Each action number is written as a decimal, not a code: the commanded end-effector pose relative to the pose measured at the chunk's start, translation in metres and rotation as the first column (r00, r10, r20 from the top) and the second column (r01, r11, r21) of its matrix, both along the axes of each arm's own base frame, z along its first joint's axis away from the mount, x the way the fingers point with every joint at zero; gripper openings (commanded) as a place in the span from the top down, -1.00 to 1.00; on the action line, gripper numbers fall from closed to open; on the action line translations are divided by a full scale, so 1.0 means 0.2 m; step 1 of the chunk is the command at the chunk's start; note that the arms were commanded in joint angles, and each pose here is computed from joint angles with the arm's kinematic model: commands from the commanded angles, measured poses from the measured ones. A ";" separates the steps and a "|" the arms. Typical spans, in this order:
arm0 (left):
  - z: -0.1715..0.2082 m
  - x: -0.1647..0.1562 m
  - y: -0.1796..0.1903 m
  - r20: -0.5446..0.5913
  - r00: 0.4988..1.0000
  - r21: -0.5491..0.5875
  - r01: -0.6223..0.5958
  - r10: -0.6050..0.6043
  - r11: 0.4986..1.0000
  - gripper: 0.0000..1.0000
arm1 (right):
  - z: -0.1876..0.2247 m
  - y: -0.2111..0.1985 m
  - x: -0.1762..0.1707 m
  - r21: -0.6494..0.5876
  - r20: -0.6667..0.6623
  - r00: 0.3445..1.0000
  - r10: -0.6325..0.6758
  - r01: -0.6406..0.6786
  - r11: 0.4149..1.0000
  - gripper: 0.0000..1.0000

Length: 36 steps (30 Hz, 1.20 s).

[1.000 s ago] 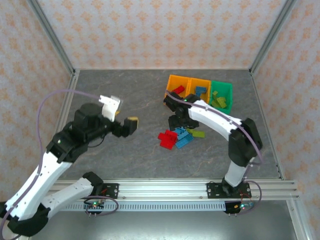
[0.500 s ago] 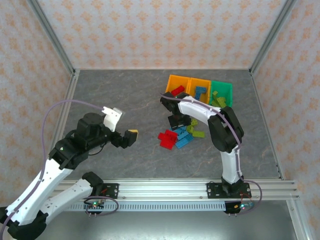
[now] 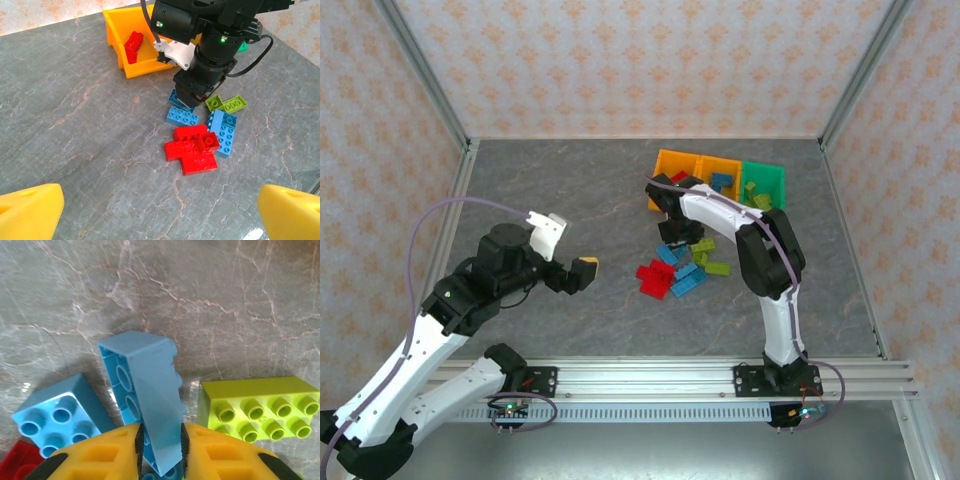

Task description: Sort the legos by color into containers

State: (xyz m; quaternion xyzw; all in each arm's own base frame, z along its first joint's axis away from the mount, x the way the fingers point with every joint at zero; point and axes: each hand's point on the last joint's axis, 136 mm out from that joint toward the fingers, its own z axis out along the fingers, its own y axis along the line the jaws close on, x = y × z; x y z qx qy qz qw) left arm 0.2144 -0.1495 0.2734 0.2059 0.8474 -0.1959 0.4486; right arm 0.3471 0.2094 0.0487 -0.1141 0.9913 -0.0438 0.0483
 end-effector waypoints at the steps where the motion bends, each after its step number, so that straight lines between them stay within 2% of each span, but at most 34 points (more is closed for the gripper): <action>1: 0.01 0.01 0.00 0.020 1.000 -0.019 -0.006 0.007 1.000 -1.00 | 0.02 0.03 0.04 0.022 0.023 0.999 -0.021 0.021 1.000 0.44; 3: 0.00 0.00 0.00 0.018 1.000 -0.017 -0.011 0.011 1.000 -1.00 | 0.02 0.02 0.06 0.014 0.031 0.999 -0.027 0.027 1.000 0.41; 7: 0.00 -0.01 0.01 0.022 1.000 -0.014 -0.014 0.015 1.000 -1.00 | -0.03 0.00 0.06 -0.019 0.009 1.000 -0.028 0.028 0.999 0.20; 10: -0.01 -0.01 0.03 0.021 1.000 -0.005 -0.023 0.023 1.000 -1.00 | -0.08 0.01 0.06 -0.017 -0.012 0.999 -0.032 0.032 0.999 0.19; 16: -0.02 -0.01 0.03 0.015 0.999 -0.002 -0.030 0.030 1.000 -1.00 | -0.12 0.04 0.09 -0.011 -0.028 0.999 -0.038 0.038 0.999 0.28; 18: -0.03 -0.01 0.03 0.015 0.999 -0.003 -0.030 0.030 1.000 -1.00 | -0.11 0.04 0.10 -0.009 -0.022 0.999 -0.040 0.040 0.999 0.36; 20: -0.03 -0.01 0.04 0.016 0.999 -0.002 -0.032 0.032 0.999 -1.00 | -0.08 0.04 0.11 0.003 -0.010 0.999 -0.046 0.046 0.999 0.53; 23: -0.02 -0.01 0.04 0.019 0.999 -0.004 -0.034 0.034 0.999 -1.00 | 0.01 0.03 0.14 0.031 0.029 0.996 -0.080 0.079 0.996 0.74; 28: -0.03 -0.01 0.04 0.017 0.999 -0.005 -0.040 0.040 0.999 -1.00 | 0.27 -0.01 0.21 0.137 0.163 0.967 -0.195 0.173 0.975 0.84; 33: -0.03 -0.01 0.04 0.021 0.999 -0.006 -0.043 0.043 0.999 -1.00 | 0.54 -0.12 0.31 0.259 0.283 0.889 -0.359 0.290 0.921 0.85; 36: -0.04 -0.01 0.04 0.021 0.999 -0.003 -0.042 0.042 0.999 -1.00 | 0.66 -0.27 0.40 0.314 0.338 0.811 -0.477 0.381 0.870 0.84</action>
